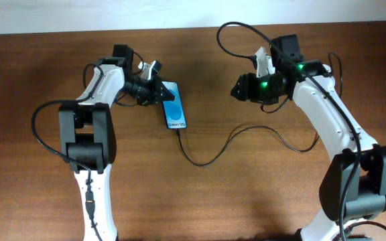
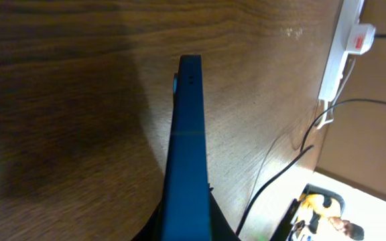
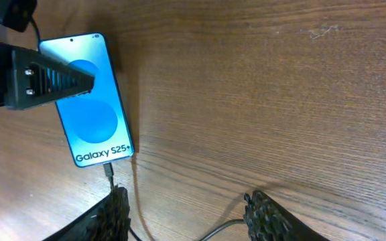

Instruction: Plug charger to phone and switch on socket

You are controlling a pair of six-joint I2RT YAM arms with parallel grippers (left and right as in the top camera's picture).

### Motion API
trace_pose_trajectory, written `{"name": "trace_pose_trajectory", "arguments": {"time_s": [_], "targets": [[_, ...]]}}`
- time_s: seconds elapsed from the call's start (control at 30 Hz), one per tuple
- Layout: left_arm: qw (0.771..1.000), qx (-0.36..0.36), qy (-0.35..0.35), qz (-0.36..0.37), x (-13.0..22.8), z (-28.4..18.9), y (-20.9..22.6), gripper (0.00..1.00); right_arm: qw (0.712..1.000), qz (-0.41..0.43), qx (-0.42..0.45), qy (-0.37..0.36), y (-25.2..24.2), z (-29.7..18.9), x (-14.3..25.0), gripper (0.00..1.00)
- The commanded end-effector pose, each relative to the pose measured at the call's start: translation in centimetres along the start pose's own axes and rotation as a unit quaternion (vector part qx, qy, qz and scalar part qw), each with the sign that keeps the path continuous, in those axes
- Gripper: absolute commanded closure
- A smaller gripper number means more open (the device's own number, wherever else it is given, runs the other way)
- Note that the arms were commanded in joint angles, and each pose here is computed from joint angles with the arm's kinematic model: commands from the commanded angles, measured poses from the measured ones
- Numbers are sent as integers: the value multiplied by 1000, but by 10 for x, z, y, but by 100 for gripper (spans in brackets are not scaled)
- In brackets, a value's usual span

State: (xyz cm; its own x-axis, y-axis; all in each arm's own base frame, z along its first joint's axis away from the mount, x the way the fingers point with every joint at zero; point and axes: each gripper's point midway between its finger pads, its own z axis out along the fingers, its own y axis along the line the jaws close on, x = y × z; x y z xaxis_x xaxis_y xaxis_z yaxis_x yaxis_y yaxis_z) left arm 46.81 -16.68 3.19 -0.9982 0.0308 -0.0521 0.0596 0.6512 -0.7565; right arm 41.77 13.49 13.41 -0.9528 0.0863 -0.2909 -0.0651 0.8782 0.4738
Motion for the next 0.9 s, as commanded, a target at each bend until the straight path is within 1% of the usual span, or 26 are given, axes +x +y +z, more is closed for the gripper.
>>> {"name": "trace_pose_trajectory", "arguments": {"time_s": [0.0,0.03,0.07,0.1,0.17,0.23,0.27,0.3,0.4,0.47,0.5,0.53,0.57,0.6,0.63,0.7,0.77,0.87], "targets": [[998,-40,5,41,1,4,11,100,1000,-14,12,-5,2,-3,-2,42],[998,-50,7,38,2,4,15,99,1000,-14,12,-5,2,-3,-2,42],[998,-60,8,36,2,4,18,87,1000,-14,14,-5,2,-3,-2,42],[997,-74,9,35,3,3,23,72,1000,-13,18,-6,0,-3,-3,41],[997,-75,8,35,3,3,23,54,1000,-12,25,-5,-3,-3,-2,41],[995,-91,8,35,2,2,29,47,1000,-12,25,-4,-3,-3,-2,41],[994,-104,8,35,2,1,33,42,1000,-12,25,-5,-3,-3,-2,41],[991,-126,8,35,2,-1,41,32,1000,-12,28,-5,-3,-3,-2,40],[985,-167,6,35,1,-5,54,24,999,-15,39,-6,-7,-3,-2,21],[980,-195,5,35,0,-8,63,22,999,-21,38,-6,-7,-3,-2,11],[977,-209,5,35,0,-10,68,19,999,-21,38,-6,-7,-3,-2,7],[975,-220,3,36,-1,-12,71,18,999,-21,38,-7,-7,-3,-3,4],[970,-241,-1,31,-5,-20,75,13,999,-20,39,-9,-8,-4,-4,3],[970,-243,-7,30,-9,-27,72,11,999,-18,39,-10,-10,-5,-4,4],[970,-243,-13,30,-15,-36,68,11,999,-15,40,-11,-12,-6,-5,8],[969,-244,-36,29,-31,-70,49,11,999,-7,30,-13,-15,-12,-7,9],[967,-245,-66,38,-46,-116,20,11,999,-8,25,-32,-14,-27,-13,11],[956,-251,-128,79,-56,-194,-33,10,995,-17,42,-92,-20,-74,-27,11]]}}
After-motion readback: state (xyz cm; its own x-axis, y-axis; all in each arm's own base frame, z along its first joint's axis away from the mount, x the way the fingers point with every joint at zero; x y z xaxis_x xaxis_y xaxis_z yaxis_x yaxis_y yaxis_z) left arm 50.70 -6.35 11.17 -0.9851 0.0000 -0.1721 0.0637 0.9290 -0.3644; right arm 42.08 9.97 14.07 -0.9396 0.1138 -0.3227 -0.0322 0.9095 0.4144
